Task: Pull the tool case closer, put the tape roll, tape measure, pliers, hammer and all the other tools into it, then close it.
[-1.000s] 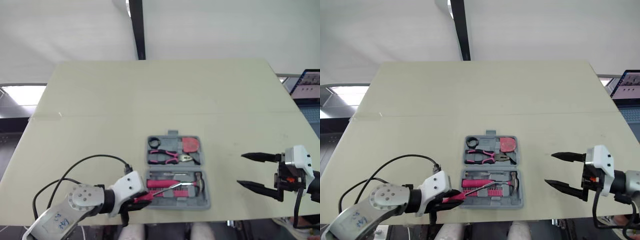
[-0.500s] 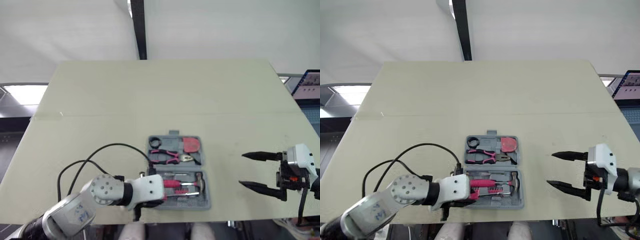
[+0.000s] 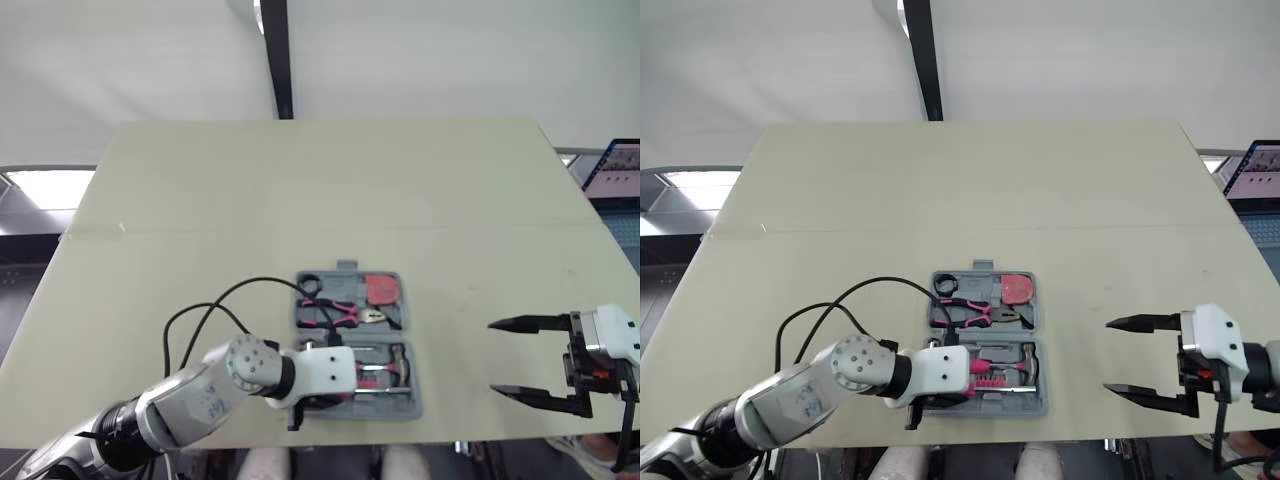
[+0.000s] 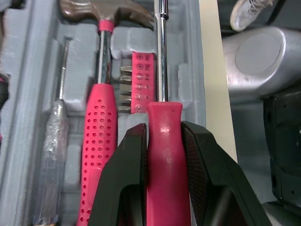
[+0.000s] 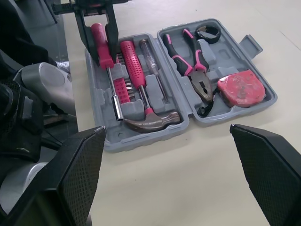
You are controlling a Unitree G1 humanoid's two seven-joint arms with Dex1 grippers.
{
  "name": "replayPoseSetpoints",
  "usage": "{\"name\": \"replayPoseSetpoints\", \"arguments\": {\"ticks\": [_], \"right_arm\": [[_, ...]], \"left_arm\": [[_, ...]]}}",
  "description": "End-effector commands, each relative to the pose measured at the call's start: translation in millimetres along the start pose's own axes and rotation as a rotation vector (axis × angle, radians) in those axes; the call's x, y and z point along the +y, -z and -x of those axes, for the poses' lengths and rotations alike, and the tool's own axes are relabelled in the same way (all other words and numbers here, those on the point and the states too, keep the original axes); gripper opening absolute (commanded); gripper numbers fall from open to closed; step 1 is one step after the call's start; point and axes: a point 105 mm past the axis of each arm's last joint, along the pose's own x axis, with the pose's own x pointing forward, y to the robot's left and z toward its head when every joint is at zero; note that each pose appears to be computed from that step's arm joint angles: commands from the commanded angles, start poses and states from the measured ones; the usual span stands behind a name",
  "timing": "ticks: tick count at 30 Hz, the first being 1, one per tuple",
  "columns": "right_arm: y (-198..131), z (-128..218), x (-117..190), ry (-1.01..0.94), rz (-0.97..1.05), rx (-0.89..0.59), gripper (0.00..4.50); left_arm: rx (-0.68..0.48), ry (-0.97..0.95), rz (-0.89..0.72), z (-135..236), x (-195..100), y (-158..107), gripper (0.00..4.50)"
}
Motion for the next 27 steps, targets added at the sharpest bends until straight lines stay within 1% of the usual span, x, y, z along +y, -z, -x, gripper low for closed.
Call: {"name": "replayPoseSetpoints", "arguments": {"ticks": [1, 6, 14, 21, 27], "right_arm": [[-5.5, 2.1, 2.1, -0.030, 0.022, 0.007, 4.50], [-5.1, 1.9, 2.3, -0.030, 0.016, 0.014, 4.50], [-4.8, 2.8, 2.8, -0.020, 0.007, 0.022, 4.50], [-4.4, 3.7, 3.2, -0.014, 0.004, 0.027, 4.50], [-4.3, 4.8, 3.2, -0.005, -0.004, 0.031, 4.50]], "left_arm": [[0.007, 0.028, -0.029, -5.4, -4.0, -8.9, 0.60], [0.054, 0.057, -0.035, -10.8, -8.6, -7.1, 0.60], [0.099, 0.039, -0.016, -15.2, -5.2, -3.1, 0.60], [0.087, 0.025, -0.011, -18.6, -1.7, -7.6, 0.60], [0.097, 0.024, -0.020, -18.2, -0.6, -4.4, 0.60]]}}
